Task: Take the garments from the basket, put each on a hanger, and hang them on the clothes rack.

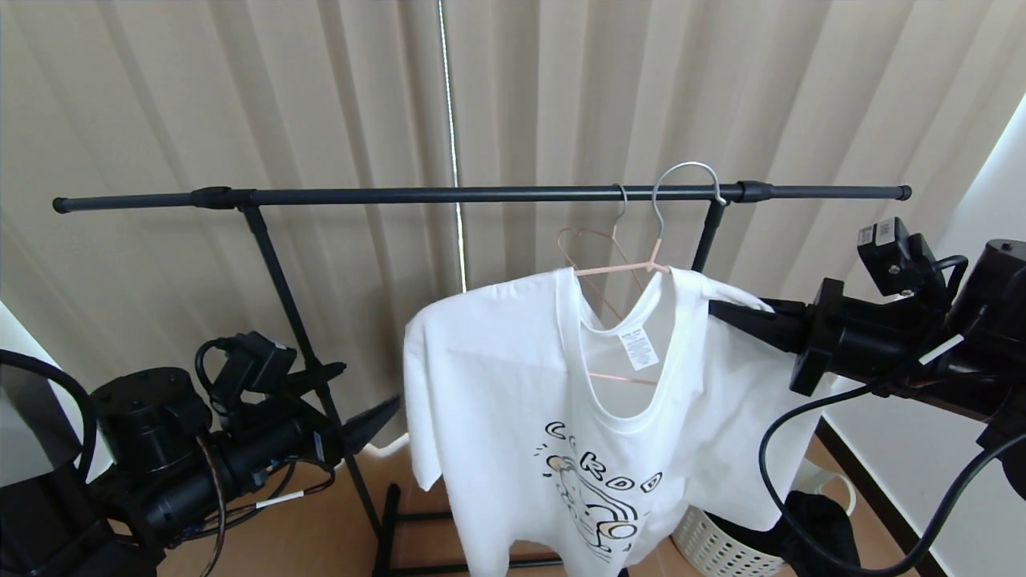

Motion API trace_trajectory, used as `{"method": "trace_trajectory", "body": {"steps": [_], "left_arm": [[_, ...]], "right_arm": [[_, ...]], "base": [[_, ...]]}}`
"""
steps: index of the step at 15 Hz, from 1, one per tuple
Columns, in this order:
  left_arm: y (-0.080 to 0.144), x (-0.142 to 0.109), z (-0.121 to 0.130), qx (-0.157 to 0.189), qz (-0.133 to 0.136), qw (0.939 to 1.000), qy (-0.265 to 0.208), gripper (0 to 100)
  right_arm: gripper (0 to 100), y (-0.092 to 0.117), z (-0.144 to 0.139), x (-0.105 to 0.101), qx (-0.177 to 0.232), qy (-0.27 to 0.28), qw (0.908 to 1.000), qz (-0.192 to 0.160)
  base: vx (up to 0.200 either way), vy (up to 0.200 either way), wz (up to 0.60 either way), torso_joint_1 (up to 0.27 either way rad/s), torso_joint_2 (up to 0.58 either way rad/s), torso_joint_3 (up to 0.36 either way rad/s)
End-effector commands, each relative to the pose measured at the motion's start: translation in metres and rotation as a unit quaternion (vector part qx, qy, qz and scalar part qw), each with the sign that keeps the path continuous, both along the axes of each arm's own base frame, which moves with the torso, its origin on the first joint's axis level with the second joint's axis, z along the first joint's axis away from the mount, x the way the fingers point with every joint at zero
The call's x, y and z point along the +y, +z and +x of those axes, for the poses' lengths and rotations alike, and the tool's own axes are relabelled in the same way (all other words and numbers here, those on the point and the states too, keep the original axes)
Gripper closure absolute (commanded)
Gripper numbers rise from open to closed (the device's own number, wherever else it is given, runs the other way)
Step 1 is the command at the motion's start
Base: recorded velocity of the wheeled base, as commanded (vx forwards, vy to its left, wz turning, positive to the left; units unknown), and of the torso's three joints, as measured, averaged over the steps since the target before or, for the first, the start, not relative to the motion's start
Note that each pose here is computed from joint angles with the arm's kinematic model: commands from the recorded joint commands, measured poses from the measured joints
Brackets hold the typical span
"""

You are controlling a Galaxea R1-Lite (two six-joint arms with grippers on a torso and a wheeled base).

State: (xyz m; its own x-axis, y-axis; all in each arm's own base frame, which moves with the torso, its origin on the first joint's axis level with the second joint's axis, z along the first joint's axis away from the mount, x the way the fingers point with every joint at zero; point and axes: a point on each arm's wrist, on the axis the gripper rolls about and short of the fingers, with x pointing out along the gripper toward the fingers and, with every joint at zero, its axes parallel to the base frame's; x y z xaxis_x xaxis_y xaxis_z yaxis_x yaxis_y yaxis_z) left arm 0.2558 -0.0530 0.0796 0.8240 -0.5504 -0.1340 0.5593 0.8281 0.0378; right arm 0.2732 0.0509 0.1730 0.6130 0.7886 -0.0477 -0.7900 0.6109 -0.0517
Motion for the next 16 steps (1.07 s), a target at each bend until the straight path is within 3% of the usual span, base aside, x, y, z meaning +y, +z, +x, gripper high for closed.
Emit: {"method": "trace_trajectory", "body": {"steps": [1, 3, 7, 11, 13, 14, 16], "left_arm": [[0.018, -0.004, -0.007, -0.030, -0.013, 0.9994, -0.010, 0], [0.040, -0.003, -0.017, -0.046, -0.019, 0.9987, -0.011, 0], [0.079, -0.002, -0.035, -0.039, -0.018, 0.9989, -0.016, 0], [0.124, -0.015, -0.039, 0.013, -0.006, 0.9987, -0.049, 0], [0.140, -0.020, -0.040, 0.030, -0.011, 0.9949, -0.096, 0], [0.150, -0.023, -0.038, 0.052, -0.016, 0.9881, -0.144, 0], [0.157, -0.030, -0.033, 0.070, -0.021, 0.9791, -0.190, 0]], "right_arm": [[100, -0.006, 0.005, -0.003, 0.010, 0.006, 0.9999, 0.000], [100, -0.010, 0.007, -0.003, 0.018, 0.006, 0.9998, -0.001], [100, -0.016, 0.010, -0.003, 0.027, 0.007, 0.9996, -0.002], [100, -0.018, 0.010, -0.002, 0.030, 0.011, 0.9995, -0.003], [100, -0.018, 0.009, -0.002, 0.031, 0.017, 0.9994, -0.003], [100, -0.019, 0.008, -0.002, 0.033, 0.023, 0.9992, -0.002], [100, -0.021, 0.006, 0.000, 0.036, 0.032, 0.9989, -0.002]], "base": [[0.000, 0.000, 0.00, 0.000, 0.00, 0.000], [0.000, 0.000, 0.00, 0.000, 0.00, 0.000], [0.000, 0.000, 0.00, 0.000, 0.00, 0.000], [0.000, 0.000, 0.00, 0.000, 0.00, 0.000], [0.000, 0.000, 0.00, 0.000, 0.00, 0.000], [0.000, 0.000, 0.00, 0.000, 0.00, 0.000], [0.000, 0.000, 0.00, 0.000, 0.00, 0.000]]}}
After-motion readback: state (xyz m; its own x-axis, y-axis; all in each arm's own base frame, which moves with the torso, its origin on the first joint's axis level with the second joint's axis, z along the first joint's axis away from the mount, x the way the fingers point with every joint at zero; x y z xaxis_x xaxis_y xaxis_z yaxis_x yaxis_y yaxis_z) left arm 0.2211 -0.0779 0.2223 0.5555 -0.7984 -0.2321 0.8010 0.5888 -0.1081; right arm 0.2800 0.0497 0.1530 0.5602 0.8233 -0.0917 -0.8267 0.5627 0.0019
